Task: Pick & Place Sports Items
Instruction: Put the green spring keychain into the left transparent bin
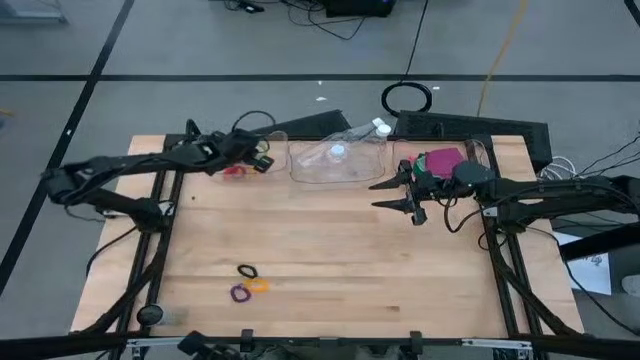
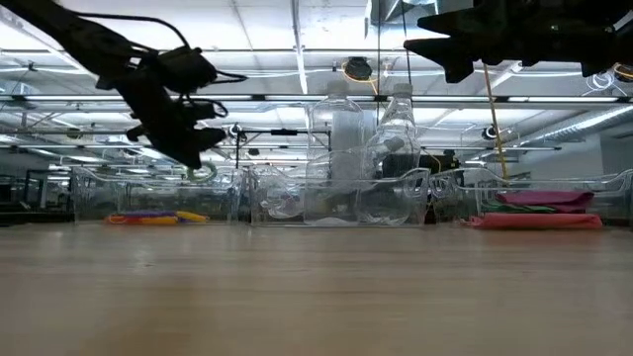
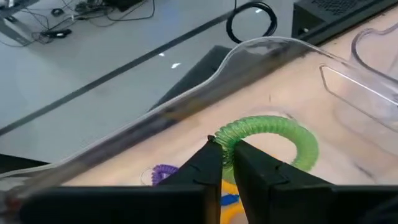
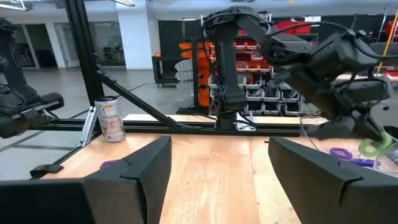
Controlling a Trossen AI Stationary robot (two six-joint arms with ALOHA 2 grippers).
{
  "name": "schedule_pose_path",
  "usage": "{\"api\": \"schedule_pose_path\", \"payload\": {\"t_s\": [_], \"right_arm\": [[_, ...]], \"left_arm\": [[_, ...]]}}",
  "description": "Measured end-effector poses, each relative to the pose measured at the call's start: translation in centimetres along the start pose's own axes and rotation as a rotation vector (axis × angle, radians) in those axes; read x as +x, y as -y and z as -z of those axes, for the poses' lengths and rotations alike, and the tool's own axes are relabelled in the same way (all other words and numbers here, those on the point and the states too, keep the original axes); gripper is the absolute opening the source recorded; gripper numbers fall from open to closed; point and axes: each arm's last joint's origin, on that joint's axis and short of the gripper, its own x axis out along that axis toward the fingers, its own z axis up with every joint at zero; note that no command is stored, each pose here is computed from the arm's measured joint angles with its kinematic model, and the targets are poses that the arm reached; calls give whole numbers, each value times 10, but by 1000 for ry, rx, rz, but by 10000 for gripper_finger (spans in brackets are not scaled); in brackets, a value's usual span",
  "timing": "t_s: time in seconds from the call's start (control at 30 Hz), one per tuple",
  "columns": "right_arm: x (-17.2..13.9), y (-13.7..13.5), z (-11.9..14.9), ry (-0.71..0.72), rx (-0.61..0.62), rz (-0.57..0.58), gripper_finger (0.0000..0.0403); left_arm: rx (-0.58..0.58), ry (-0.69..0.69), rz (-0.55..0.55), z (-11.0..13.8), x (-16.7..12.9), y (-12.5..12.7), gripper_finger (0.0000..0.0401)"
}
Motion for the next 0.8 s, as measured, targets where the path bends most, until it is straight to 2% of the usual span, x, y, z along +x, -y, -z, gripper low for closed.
{"api": "schedule_pose_path", "payload": {"t_s": [0.33, 0.8], "right_arm": [[0, 0, 0, 0, 0, 0, 196], [0, 0, 0, 0, 0, 0, 196]], "left_arm": [[5, -23, 2, 3, 4, 3, 25], [-47, -32, 31, 4, 4, 4, 26]]}}
